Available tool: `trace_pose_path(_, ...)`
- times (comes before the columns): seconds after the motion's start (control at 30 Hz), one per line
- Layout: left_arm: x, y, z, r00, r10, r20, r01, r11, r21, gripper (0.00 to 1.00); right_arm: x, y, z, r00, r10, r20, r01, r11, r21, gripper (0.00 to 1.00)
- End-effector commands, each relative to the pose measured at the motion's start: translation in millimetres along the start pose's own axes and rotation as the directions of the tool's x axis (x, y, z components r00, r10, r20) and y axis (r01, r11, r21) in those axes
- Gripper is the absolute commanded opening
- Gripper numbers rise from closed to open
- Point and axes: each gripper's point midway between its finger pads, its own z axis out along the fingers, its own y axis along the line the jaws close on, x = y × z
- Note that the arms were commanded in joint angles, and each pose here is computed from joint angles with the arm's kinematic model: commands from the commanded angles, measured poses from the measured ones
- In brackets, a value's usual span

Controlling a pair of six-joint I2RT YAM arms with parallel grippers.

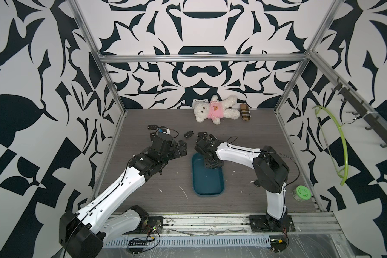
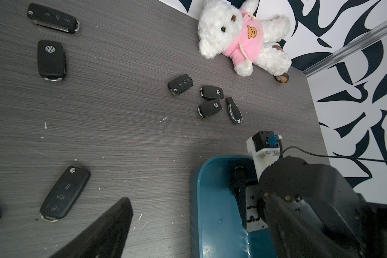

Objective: Place the car key into the storage box
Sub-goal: Place the car key in the storage box, then pick up the car key from the center of the board.

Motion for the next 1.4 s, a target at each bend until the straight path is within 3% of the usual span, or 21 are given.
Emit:
trace_pose_path(0.0, -3.3, 1.2, -0.6, 1.0, 0.009, 0.009, -0.009, 1.0, -0.013, 0.99, -13.3, 0.8, -14.7, 0.999, 0.027, 0.046, -0.027, 1.0, -0.004, 0.41)
trace_pose_path(0.47, -5.9, 13.8, 1.6, 0.999, 0.022, 0.033, -0.019, 0.997, -0.08, 0.99, -23.4, 1.1, -36.7, 0.995, 0.032, 0.097, -0.027, 0.998, -0.05, 0.48)
trace_pose_path(0.7, -8.1, 63.4, -3.6, 0.996, 0.007, 0.087, 0.021, 0.949, -0.315, 0.99, -43.0, 12.8, -77.1, 0.976, 0.028, 0.214, 0.015, 0.98, -0.198, 0.48)
trace_pose_path(0.93, 3.7, 103.8, 8.6, 0.995, -0.102, 0.011, 0.098, 0.913, -0.396, 0.99, -58.7, 19.7, -109.0, 0.95, 0.028, 0.312, 0.066, 0.957, -0.284, 0.72)
trace_pose_path(1.07, 18.1, 129.6, 24.0, 0.975, -0.218, -0.044, 0.18, 0.888, -0.424, 0.99, -64.8, 21.1, -122.2, 0.935, 0.027, 0.353, 0.089, 0.947, -0.309, 0.87)
trace_pose_path(1.1, 21.4, 134.6, 27.5, 0.97, -0.239, -0.054, 0.194, 0.883, -0.427, 0.99, -65.6, 21.3, -124.5, 0.933, 0.025, 0.359, 0.095, 0.945, -0.312, 0.99)
trace_pose_path(1.27, 41.6, 162.0, 50.3, 0.944, -0.308, -0.117, 0.221, 0.856, -0.466, 0.99, -69.7, 24.2, -133.3, 0.925, 0.018, 0.378, 0.118, 0.935, -0.334, 0.99)
trace_pose_path(1.37, 50.3, 167.0, 66.2, 0.925, -0.342, -0.166, 0.242, 0.868, -0.434, 0.99, -70.6, 27.9, -139.3, 0.922, 0.022, 0.387, 0.129, 0.924, -0.36, 0.99)
